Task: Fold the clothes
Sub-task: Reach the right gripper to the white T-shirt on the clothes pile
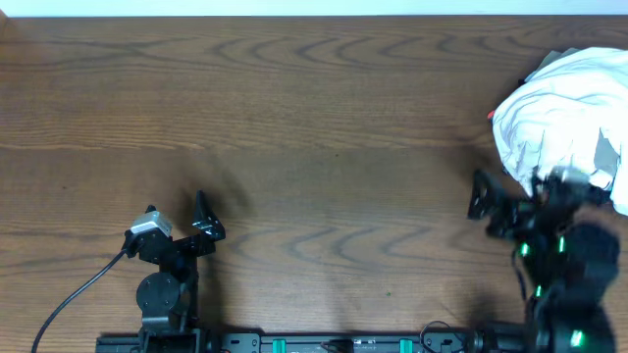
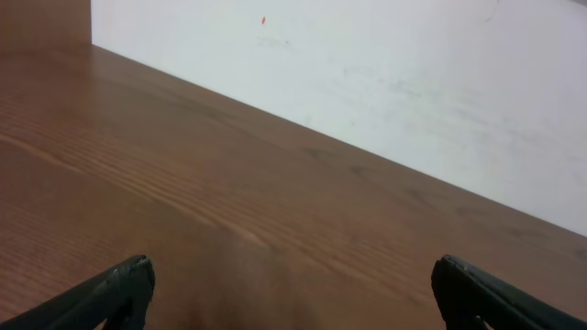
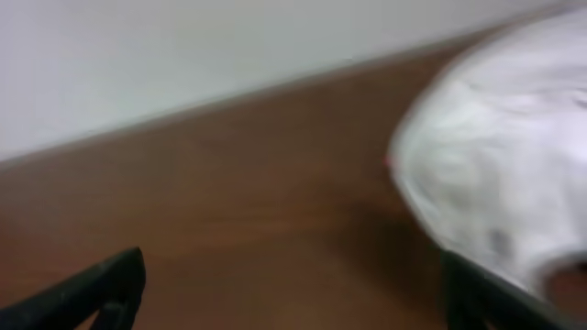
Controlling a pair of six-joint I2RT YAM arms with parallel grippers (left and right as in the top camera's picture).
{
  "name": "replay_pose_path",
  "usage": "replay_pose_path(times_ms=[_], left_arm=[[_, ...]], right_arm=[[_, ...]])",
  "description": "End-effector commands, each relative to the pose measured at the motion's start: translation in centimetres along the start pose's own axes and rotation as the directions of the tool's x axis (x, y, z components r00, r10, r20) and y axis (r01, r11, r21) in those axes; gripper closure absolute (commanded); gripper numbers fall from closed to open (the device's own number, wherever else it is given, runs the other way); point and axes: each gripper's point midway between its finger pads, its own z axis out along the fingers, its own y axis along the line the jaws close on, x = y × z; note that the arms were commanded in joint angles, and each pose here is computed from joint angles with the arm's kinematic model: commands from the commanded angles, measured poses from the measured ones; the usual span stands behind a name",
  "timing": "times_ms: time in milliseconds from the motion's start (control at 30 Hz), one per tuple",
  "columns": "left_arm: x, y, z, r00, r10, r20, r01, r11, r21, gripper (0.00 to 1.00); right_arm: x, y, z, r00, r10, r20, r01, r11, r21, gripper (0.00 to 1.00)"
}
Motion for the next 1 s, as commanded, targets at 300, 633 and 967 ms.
replay_pose_path(times_ms=[300, 633, 967], left_arm=[[1.5, 1.1, 0.1, 0.999, 0.022, -0.039, -0.024, 0.999, -0.045, 0.02], [1.5, 1.1, 0.1, 0.999, 0.022, -0.039, -0.024, 0.999, -0.045, 0.02], [1.5, 1.1, 0.1, 0.999, 0.022, -0.039, -0.024, 0.999, -0.045, 0.02]], right_arm=[[-0.7, -12.8, 8.4, 0.907, 0.184, -0.38, 0.035, 0.863, 0.503, 0.01], [-1.4, -19.8, 7.3, 0.893, 0.365, -0.264, -0.125, 0.764, 0.632, 0.01], [-3.6, -21.1, 7.3, 0.861, 0.486, -0.148, -0.371, 0.8, 0.472, 0.12]])
